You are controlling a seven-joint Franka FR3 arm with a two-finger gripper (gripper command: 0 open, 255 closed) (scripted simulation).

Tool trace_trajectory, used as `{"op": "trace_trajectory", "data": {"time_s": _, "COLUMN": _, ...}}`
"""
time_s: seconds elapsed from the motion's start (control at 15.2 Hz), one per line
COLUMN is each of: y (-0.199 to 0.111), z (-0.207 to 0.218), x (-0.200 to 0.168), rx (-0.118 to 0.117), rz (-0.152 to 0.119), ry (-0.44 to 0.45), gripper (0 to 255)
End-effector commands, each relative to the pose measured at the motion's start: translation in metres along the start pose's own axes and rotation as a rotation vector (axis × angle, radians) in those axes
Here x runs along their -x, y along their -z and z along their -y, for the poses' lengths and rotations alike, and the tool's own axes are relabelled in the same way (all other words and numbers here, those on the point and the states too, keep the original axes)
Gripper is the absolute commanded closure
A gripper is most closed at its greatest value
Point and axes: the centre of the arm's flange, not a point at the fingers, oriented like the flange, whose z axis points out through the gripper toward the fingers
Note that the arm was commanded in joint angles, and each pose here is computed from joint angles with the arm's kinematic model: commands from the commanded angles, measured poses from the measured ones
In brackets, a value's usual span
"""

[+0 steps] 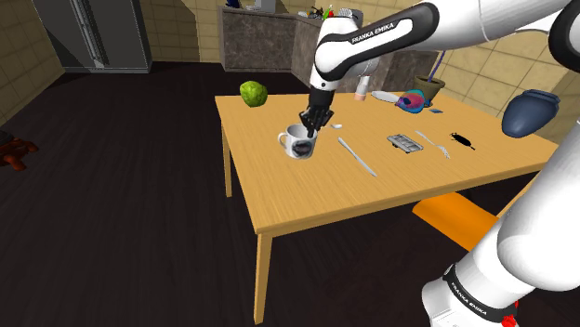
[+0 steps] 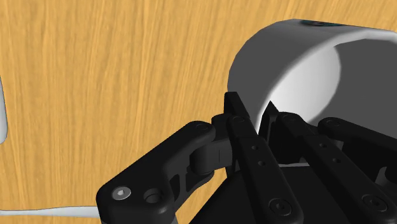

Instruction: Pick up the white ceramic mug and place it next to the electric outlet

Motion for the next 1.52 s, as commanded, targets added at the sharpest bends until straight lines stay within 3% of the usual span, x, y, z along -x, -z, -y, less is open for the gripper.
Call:
{"op": "trace_trajectory", "data": {"time_s": 0.0, "y": 0.01, "z": 0.001, "x": 0.0, "rx": 0.0, "rz": 0.0, "ry": 0.0, "gripper": 255}}
{"op": "trace_trajectory", "data": {"time_s": 1.06, "y": 0.092, "z": 0.004, "x": 0.0, "rx": 0.0, "rz": 0.0, "ry": 0.0, "gripper": 255}}
{"op": "trace_trajectory", "data": {"time_s": 1.45, "y": 0.096, "z": -0.061, "x": 0.045, "rx": 0.0, "rz": 0.0, "ry": 0.0, "gripper": 255}}
